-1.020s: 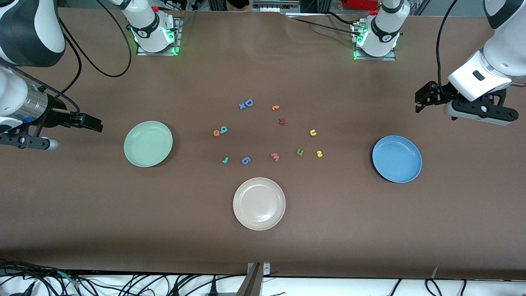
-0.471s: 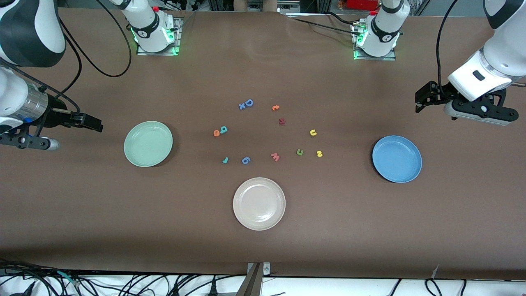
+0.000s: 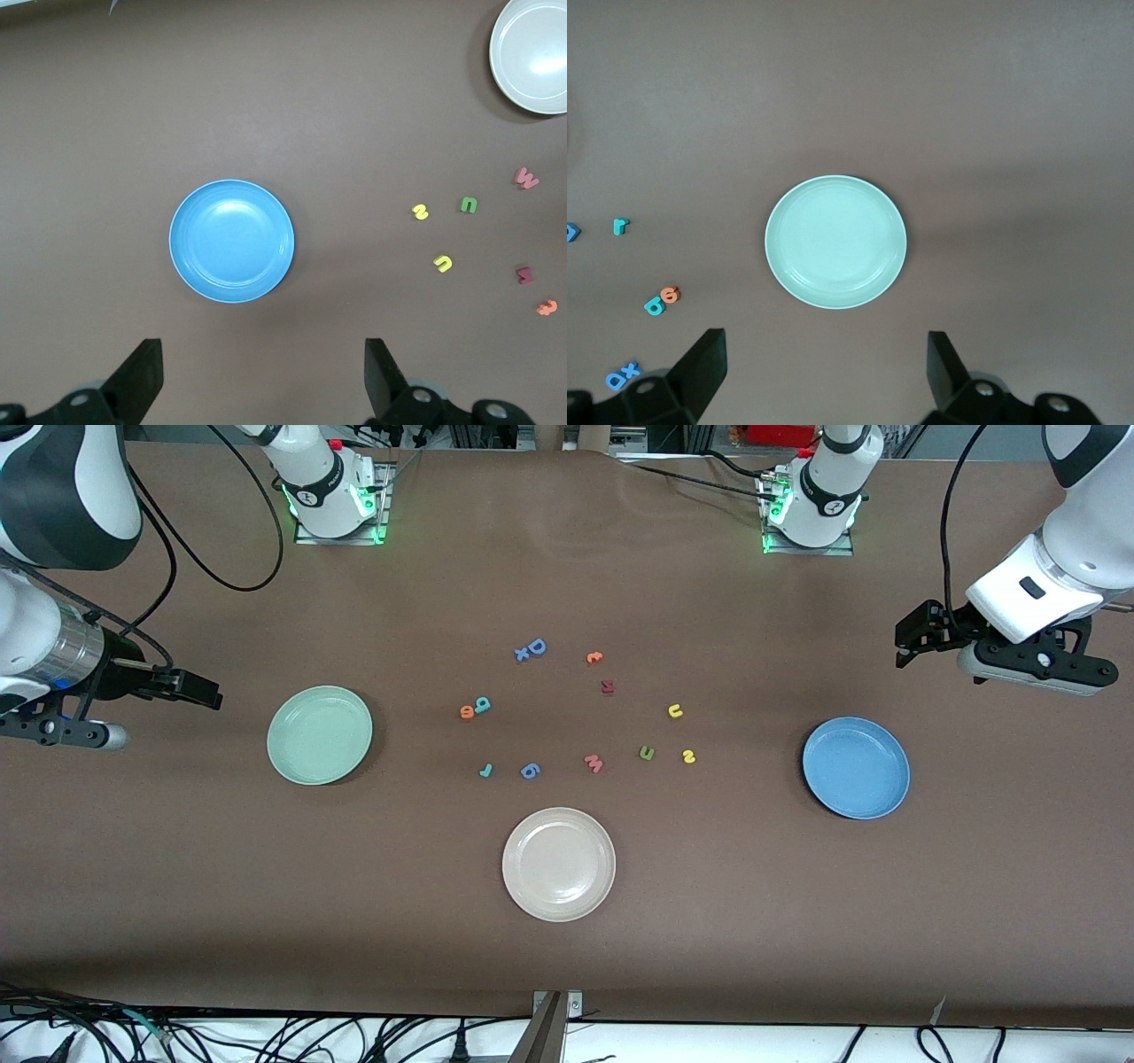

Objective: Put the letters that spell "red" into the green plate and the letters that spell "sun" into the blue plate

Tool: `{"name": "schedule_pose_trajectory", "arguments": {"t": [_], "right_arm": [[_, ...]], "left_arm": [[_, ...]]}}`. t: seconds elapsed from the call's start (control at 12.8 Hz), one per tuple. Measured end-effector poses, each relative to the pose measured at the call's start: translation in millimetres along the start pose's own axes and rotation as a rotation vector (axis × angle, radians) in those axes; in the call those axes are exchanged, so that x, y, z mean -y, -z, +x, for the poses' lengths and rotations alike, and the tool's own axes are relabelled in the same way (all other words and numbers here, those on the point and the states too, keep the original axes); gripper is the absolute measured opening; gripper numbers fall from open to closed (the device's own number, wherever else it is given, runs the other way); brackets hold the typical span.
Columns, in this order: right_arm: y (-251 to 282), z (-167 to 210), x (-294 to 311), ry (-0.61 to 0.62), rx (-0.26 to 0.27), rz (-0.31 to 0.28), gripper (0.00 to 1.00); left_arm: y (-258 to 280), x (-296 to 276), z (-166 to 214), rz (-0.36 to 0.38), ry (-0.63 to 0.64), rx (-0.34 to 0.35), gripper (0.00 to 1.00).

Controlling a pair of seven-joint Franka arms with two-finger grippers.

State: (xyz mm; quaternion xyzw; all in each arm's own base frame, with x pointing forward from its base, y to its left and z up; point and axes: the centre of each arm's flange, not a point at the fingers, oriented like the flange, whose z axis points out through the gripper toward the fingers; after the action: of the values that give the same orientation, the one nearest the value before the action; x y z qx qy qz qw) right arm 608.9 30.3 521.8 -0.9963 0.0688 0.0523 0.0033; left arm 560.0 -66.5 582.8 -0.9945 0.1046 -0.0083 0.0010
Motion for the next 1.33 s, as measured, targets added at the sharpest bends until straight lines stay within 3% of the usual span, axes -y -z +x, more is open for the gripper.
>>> {"name": "schedule_pose_trajectory", "arguments": {"t": [1.33], "right_arm": [[-1.9,-0.8,3.2,-0.011,0.004,-0.001,1.00]], "left_arm": [[0.0,0.9,-0.1,0.000,0.002,0.000,1.00]]}}
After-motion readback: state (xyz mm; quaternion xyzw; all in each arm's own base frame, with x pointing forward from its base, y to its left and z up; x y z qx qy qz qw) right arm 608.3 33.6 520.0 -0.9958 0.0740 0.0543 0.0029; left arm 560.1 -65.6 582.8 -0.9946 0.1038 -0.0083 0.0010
